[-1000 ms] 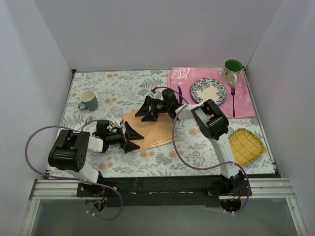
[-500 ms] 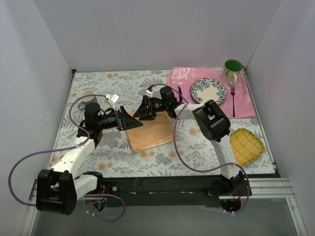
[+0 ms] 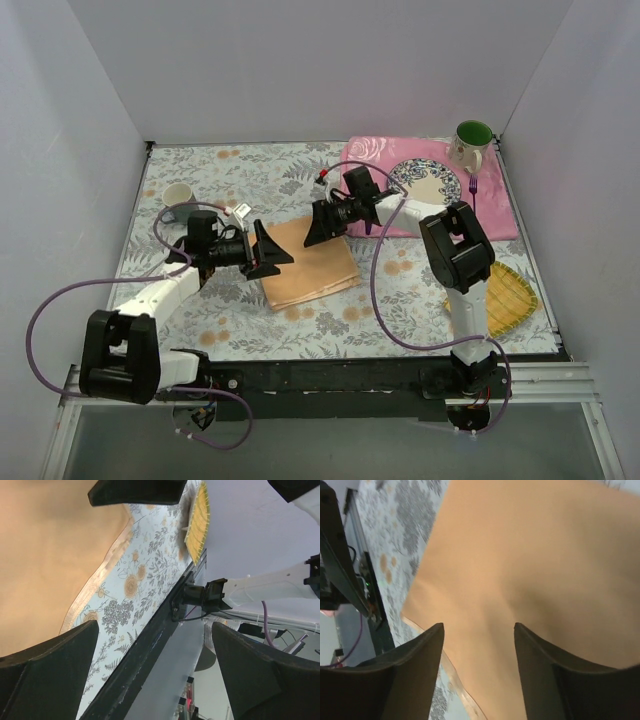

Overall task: Fold the napkin into a case and place the utensils inside
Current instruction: Smooth out the square-folded napkin at the center of the board.

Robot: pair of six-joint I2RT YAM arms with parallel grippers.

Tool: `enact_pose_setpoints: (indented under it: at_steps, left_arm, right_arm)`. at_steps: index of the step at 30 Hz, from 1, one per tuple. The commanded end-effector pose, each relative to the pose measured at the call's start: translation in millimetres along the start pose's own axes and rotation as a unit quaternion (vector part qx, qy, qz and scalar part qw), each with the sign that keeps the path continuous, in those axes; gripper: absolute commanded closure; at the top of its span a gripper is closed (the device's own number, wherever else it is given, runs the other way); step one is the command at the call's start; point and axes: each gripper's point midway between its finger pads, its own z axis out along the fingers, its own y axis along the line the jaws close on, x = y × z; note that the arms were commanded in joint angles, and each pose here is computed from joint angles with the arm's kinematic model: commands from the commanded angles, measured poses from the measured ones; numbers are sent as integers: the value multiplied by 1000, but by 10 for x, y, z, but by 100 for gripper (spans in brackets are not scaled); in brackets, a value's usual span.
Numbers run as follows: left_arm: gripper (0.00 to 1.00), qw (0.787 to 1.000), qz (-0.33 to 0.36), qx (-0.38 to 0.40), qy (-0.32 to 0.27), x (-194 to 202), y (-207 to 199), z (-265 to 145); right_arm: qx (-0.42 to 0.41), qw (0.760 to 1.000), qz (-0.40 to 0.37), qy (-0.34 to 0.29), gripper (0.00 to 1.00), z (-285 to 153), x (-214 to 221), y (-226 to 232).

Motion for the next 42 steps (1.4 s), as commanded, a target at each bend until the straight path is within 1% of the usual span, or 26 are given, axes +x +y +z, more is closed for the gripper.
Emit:
enact_pose_setpoints:
  at_steps: [1, 2, 3, 5, 8, 11, 13, 14, 16, 17, 18, 19, 23, 27, 28, 29, 30, 31, 32, 33, 34, 35, 37, 38, 39, 42]
  left_arm:
    - [5, 1000, -9, -7, 26, 72, 115, 144]
    - [9, 999, -15, -10, 32, 91, 150, 170]
    - [17, 999, -20, -12, 36, 99, 174, 190]
    - [25, 997, -46, -22, 49, 136, 289, 242]
    - [39, 992, -84, -65, 69, 215, 507, 264]
    - [51, 987, -93, -104, 76, 259, 683, 249]
    - [55, 986, -86, -126, 72, 210, 778, 229]
    - [58, 983, -84, -150, 63, 168, 880, 227]
    - [61, 980, -85, -171, 61, 95, 1029, 228]
    - [64, 977, -84, -186, 60, 62, 1109, 224]
    - [64, 974, -89, -198, 63, 0, 1201, 239]
    - [64, 974, -78, -203, 67, -33, 1255, 248]
    - [65, 972, -63, -213, 76, -281, 1439, 389]
    - [66, 976, -45, -194, 83, -608, 1504, 591]
    - [66, 979, -36, -177, 89, -656, 1449, 632]
    - [66, 984, 3, -156, 85, -833, 1320, 659]
    - [64, 987, 19, -137, 85, -884, 1199, 644]
    - [59, 990, 31, -99, 91, -884, 999, 622]
    - [58, 992, 61, -79, 80, -932, 767, 534]
    - [57, 992, 68, -70, 82, -896, 675, 457]
    - [57, 992, 67, -62, 85, -836, 595, 392]
    - [57, 993, 69, -50, 87, -725, 441, 288]
    - [57, 992, 37, -59, 103, -483, 383, 164]
    - [57, 992, 29, -62, 106, -399, 372, 118]
    - [57, 991, 12, -70, 113, -240, 377, 52]
    - [59, 986, -23, -104, 125, -56, 514, -2]
  right_arm:
    - [12, 999, -20, 39, 41, -88, 340, 13]
    - [18, 999, -18, 44, 49, -88, 383, -20]
    - [20, 998, -9, 51, 53, -91, 458, -48]
    - [20, 998, -4, 62, 60, -100, 555, -43]
    - [20, 996, 19, 80, 60, -100, 782, -15]
    - [11, 994, 50, 101, 61, -94, 1069, 82]
    - [1, 994, 49, 93, 62, -80, 1120, 186]
    - [-2, 992, 77, 102, 62, -62, 1277, 258]
    - [-16, 994, 71, 81, 62, -29, 1258, 399]
    - [-22, 992, 80, 90, 62, -5, 1393, 472]
    - [-33, 991, 95, 90, 62, 4, 1402, 570]
    - [-44, 993, 76, 74, 63, 18, 1320, 665]
    - [-85, 993, 46, 72, 63, 150, 1350, 1066]
    - [-116, 992, 21, 50, 58, 213, 1084, 1334]
    - [-119, 992, 6, 42, 58, 174, 996, 1366]
    - [-110, 993, 12, 42, 57, 101, 923, 1309]
    - [-110, 993, 10, 38, 57, 43, 854, 1293]
    - [-111, 993, -3, 26, 56, -38, 718, 1326]
    - [-101, 995, -20, 10, 55, -145, 598, 1211]
    - [-80, 997, -10, 16, 55, -210, 600, 1119]
    - [-70, 997, -30, 3, 55, -276, 463, 1092]
    - [-43, 998, -48, -12, 55, -365, 359, 898]
    - [-14, 999, -38, 1, 55, -421, 375, 686]
    - [5, 998, -60, -6, 55, -469, 262, 561]
    - [15, 998, -60, -1, 56, -478, 261, 489]
    - [43, 998, -51, 19, 57, -426, 358, 209]
